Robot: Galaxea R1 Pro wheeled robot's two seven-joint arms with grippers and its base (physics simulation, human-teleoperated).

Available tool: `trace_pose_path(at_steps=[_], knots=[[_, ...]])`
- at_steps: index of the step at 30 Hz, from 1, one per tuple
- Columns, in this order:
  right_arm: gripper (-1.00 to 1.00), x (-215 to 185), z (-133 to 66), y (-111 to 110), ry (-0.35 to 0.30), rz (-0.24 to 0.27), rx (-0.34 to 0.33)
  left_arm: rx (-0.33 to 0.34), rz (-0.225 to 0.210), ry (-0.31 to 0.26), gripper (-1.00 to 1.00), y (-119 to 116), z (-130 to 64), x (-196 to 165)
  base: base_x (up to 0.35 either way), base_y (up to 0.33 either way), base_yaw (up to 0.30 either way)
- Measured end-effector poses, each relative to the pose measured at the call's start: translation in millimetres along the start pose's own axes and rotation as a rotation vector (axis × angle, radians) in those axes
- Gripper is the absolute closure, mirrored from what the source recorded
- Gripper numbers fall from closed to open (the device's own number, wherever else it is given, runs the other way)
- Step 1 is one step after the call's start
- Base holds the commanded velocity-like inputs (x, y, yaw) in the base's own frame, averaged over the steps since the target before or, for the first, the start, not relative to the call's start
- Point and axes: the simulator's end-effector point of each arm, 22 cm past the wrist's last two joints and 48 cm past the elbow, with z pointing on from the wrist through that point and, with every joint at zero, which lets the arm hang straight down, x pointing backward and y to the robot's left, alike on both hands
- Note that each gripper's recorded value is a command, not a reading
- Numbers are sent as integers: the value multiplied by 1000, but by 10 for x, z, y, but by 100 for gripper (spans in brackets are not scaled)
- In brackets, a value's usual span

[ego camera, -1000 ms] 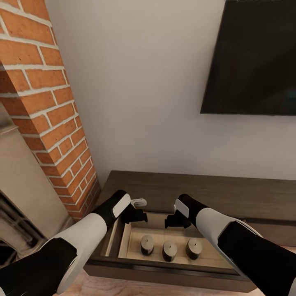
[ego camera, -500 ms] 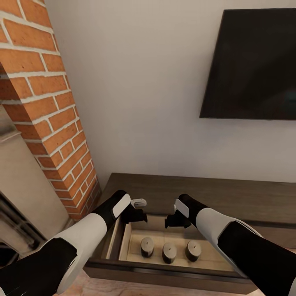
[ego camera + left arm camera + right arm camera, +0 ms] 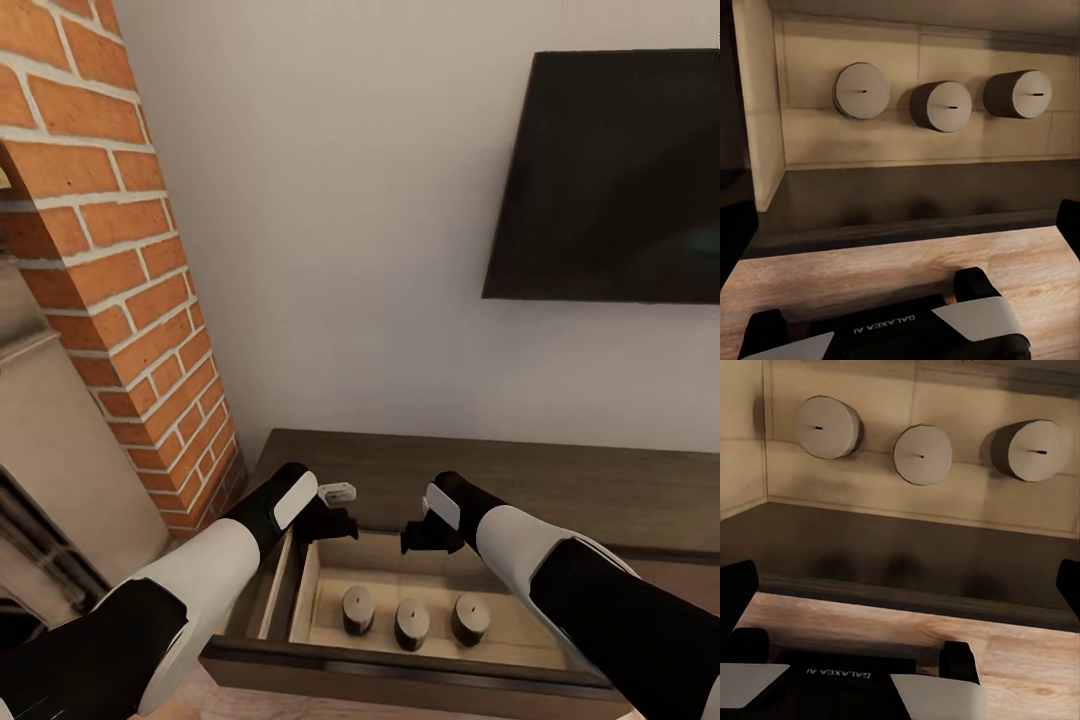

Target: Place each of the two pumpkins and all three candles from the living room inside a cabinet in the living room (use any cabinet), then make sure every cabinet is closed, and position the cauldron so it is next to a table in the living room.

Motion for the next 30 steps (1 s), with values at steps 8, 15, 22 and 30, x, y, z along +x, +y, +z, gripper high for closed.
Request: trace_pose_path(at_steps=[8, 15, 22, 30], knots=[[-100, -19, -38, 11, -8, -2, -2, 2, -5, -8, -100, -4, -15, 3, -129, 0, 0], [-100, -31, -40, 8, -13, -3, 0, 1, -15, -43, -100, 4, -6, -63, -158, 0, 0], [-100, -31, -43, 1, -14, -4, 3, -1, -15, -49, -100, 7, -8, -72, -123, 0, 0], [-100, -35, -44, -4, -15, -4, 6, -3, -14, -50, -100, 12, -8, -74, -19, 0, -1]])
